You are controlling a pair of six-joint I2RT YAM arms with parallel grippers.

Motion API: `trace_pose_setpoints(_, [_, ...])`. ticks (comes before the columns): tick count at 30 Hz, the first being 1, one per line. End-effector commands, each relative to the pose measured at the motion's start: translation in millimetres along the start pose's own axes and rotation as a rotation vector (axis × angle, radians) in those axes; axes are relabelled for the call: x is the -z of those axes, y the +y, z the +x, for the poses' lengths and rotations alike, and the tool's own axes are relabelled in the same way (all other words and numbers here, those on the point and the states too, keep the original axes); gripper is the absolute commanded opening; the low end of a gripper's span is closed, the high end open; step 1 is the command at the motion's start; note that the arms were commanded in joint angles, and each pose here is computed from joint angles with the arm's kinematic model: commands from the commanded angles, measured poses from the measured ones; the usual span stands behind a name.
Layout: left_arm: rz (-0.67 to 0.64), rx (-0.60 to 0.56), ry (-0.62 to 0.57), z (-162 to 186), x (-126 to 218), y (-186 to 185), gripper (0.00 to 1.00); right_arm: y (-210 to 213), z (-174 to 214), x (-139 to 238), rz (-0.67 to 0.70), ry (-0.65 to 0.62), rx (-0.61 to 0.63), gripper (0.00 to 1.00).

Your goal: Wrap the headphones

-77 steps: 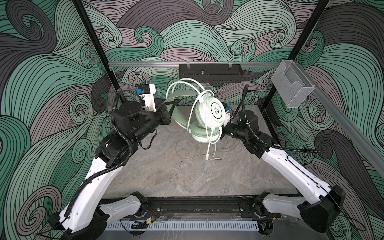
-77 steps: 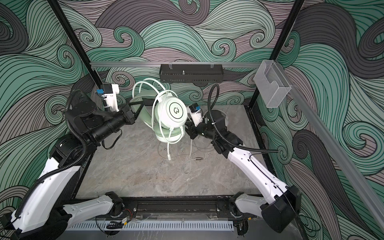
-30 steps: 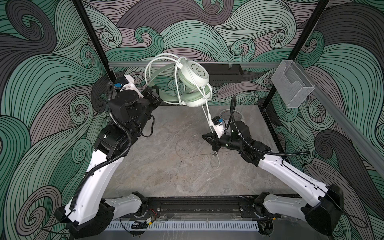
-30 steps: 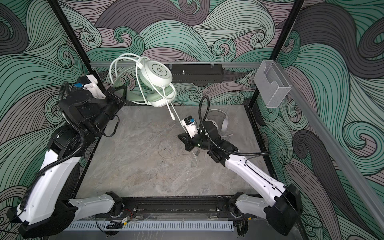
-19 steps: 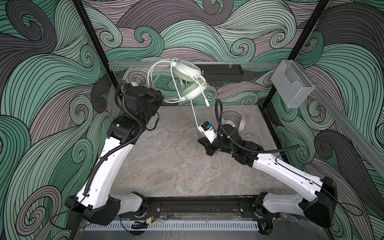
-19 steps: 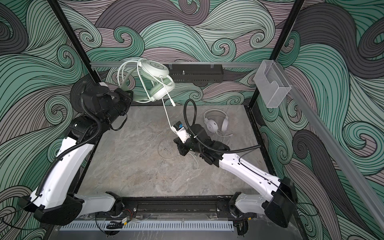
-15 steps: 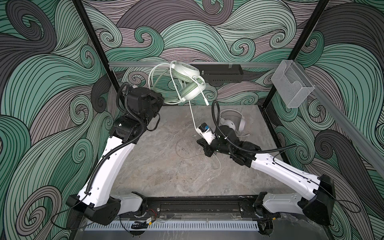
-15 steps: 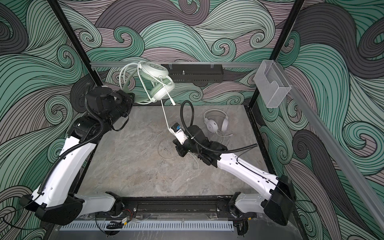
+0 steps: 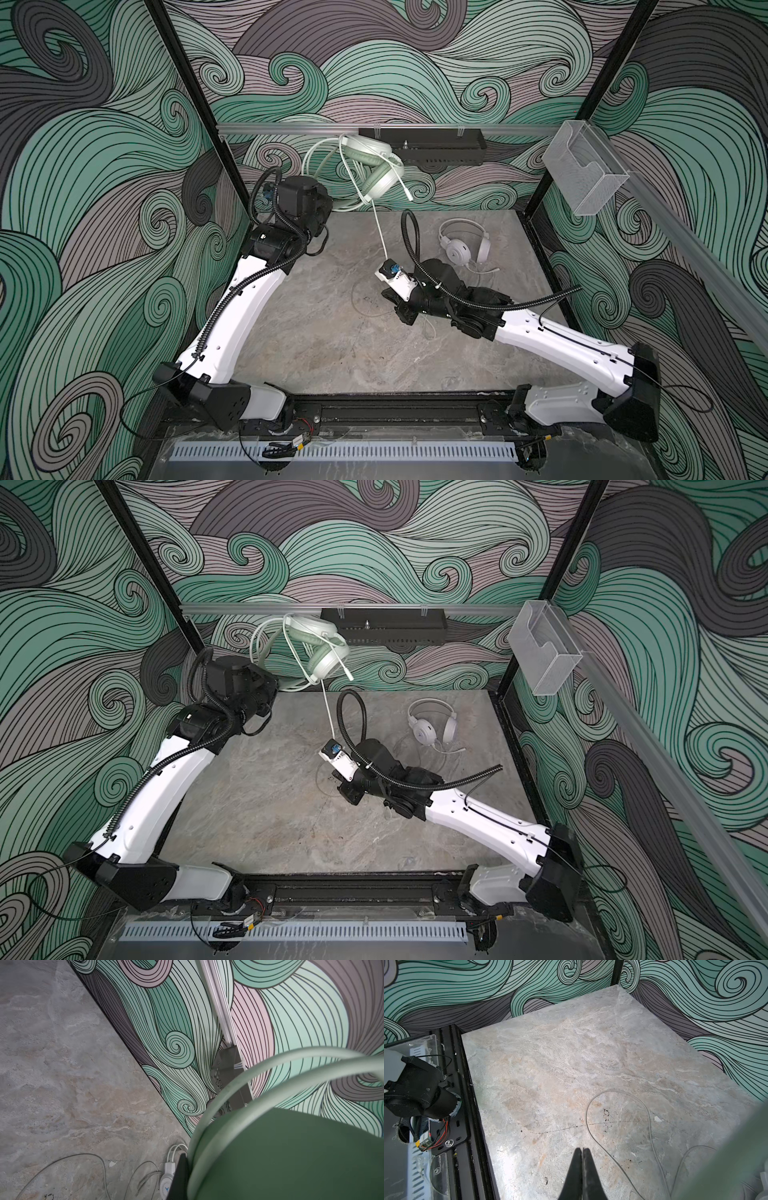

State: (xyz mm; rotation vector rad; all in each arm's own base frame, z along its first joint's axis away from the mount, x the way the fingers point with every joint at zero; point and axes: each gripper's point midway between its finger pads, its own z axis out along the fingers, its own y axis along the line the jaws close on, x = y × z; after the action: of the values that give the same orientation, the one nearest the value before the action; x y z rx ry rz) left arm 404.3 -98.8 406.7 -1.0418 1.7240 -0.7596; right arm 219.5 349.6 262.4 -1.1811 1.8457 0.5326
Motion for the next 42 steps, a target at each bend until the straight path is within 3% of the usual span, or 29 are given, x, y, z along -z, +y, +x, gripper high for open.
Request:
trace_pose_setpoints(1, [0.096, 0.027, -0.178, -42.7, 16.8, -26.6, 0.0, 10.6, -4.3, 9.7, -0.017, 0.029, 0.068, 0.0])
trace_pose_setpoints(7, [-0.005, -0.095, -0.209, -37.7, 7.2, 1.5, 0.0, 28.0, -25.0, 18.7, -0.038, 0.022, 0.159, 0.0])
trace_pose_setpoints(12, [-0.061, -0.274, -0.228, -29.7, 3.6, 5.4, 0.0, 40.9, -48.1, 27.4, -0.067, 0.016, 0.203, 0.0])
trace_pose_setpoints(22, [-0.136, -0.811, -0.248, 8.3, 13.3, 10.6, 0.0, 29.5, -87.1, 51.7, -0.025, 0.04, 0.218, 0.0])
trace_pose_setpoints(31, [-0.119, -1.225, -0.217, 29.1, 25.8, 29.5, 0.0, 10.8, -88.3, 65.7, 0.05, 0.116, 0.315, 0.0])
trace_pose_setpoints(38, [-0.077, -1.4, -0.133, 45.7, 31.1, 38.2, 0.0, -19.7, -86.0, 76.4, 0.203, 0.188, 0.461, 0.0])
trace_pose_setpoints(42, [-0.019, -1.446, -0.078, 55.9, 35.5, 39.5, 0.0, -49.4, -85.7, 87.0, 0.284, 0.201, 0.429, 0.0])
